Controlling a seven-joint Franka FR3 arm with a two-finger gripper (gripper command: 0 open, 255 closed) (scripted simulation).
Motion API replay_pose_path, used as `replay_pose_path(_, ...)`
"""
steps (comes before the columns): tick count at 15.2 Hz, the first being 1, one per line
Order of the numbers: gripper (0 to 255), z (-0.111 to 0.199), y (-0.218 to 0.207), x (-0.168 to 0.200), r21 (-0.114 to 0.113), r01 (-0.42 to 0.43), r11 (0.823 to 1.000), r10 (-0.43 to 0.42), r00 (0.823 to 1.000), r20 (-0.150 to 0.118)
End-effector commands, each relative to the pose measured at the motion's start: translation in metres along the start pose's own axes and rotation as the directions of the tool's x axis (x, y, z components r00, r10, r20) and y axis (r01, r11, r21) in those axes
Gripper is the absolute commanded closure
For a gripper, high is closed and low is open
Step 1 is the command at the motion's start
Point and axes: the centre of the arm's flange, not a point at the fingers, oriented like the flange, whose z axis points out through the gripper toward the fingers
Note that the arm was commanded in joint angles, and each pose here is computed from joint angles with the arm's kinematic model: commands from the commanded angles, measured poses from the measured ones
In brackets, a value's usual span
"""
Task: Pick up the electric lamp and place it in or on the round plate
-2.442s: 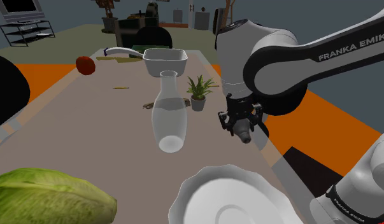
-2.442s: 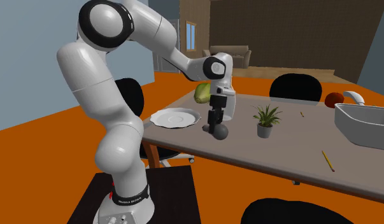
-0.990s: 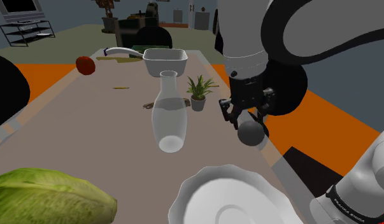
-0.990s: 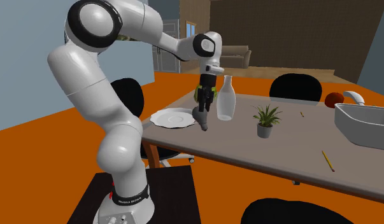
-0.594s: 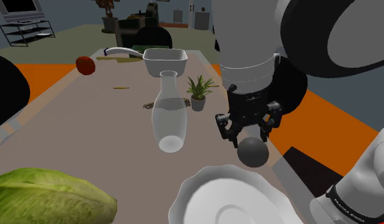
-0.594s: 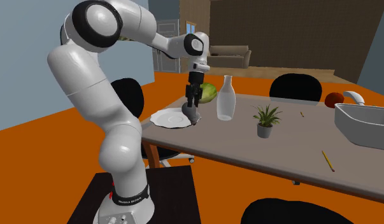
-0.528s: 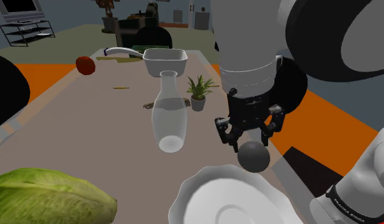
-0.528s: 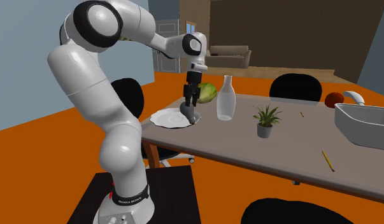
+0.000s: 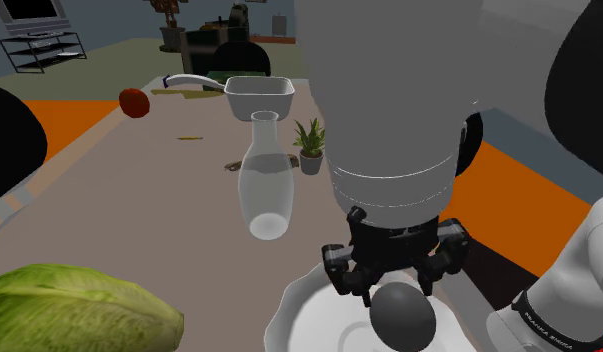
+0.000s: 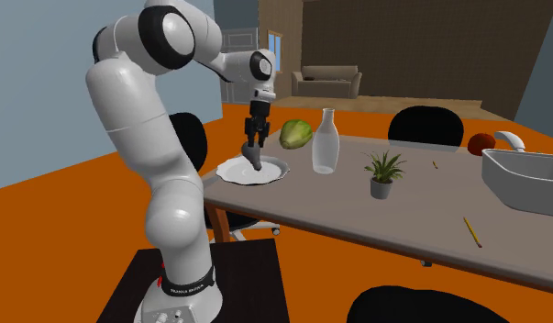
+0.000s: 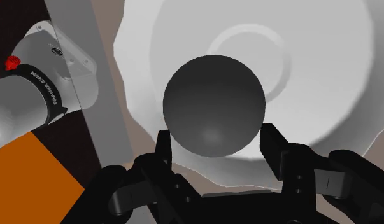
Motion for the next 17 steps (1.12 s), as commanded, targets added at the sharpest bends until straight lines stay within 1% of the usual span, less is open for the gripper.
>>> replay_pose_path(1, 255, -0.007, -0.011, -0.029, 0.001, -0.002, 1.0, 0.002, 1.0, 0.001)
replay_pose_path(15, 255, 0.063, -0.033, -0.031, 0.001, -0.002, 1.0, 0.002, 1.0, 0.001)
replay_pose_path(16, 255, 0.06, -0.031, -0.031, 0.0, -0.002, 1.0, 0.002, 1.0, 0.001)
replay_pose_path(17, 0, 0.06, -0.031, -0.031, 0.0, -0.002, 1.0, 0.002, 1.0, 0.001)
